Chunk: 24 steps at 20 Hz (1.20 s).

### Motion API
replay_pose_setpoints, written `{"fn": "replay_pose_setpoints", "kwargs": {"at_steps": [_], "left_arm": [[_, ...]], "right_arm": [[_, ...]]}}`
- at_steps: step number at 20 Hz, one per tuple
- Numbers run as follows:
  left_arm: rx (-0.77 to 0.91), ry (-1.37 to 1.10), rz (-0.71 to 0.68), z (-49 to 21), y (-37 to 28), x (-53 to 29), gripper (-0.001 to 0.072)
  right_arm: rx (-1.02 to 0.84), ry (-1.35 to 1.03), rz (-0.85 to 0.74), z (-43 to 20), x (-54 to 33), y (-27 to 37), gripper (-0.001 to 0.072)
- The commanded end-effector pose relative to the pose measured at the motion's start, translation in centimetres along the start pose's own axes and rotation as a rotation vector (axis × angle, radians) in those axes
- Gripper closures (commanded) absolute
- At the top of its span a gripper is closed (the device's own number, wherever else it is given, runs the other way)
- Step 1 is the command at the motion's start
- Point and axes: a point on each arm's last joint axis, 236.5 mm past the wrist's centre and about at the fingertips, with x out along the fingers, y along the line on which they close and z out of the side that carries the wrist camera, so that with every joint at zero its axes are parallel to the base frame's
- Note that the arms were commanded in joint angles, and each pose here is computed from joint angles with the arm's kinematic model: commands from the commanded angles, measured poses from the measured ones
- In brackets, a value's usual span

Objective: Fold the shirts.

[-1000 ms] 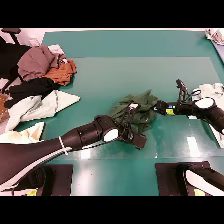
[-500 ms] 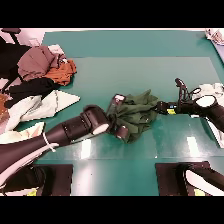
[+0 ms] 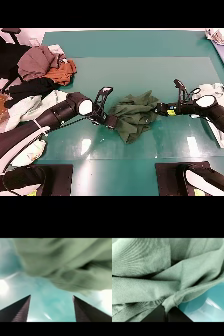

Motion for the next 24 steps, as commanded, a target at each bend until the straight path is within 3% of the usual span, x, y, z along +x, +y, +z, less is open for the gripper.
{"fn": "replay_pose_setpoints", "kwargs": {"at_steps": [1,8,9,11,13,18,24], "left_arm": [[-0.001,-0.04,-0.15,1.1,-2.0,0.2,0.0088],[0.003,0.012,-0.115,0.7,-0.2,4.1,0.0102],[0.003,0.0,-0.118,1.0,-0.4,3.9,0.018],[0.019,-0.004,-0.124,1.3,-0.8,3.3,0.0475],[0.064,0.048,-0.128,0.5,-1.4,2.6,0.0656],[0.143,0.18,-0.107,-2.2,-1.9,-0.6,0.0677],[0.165,-0.023,-0.13,-1.2,-3.8,-10.0,0.0676]], "right_arm": [[0.003,0.002,0.005,0.0,0.0,0.1,0.0691],[0.008,0.019,0.022,-0.4,-0.1,0.6,0.0691],[0.008,0.022,0.023,-0.5,-0.1,0.6,0.0691],[0.008,0.021,0.023,-0.4,-0.1,0.6,0.0691],[0.007,0.022,0.021,-0.5,-0.1,0.5,0.0691],[-0.01,0.032,-0.01,-0.7,-0.1,-0.2,0.0692],[0.044,-0.06,-0.039,1.5,-3.7,-2.4,0.0692]]}}
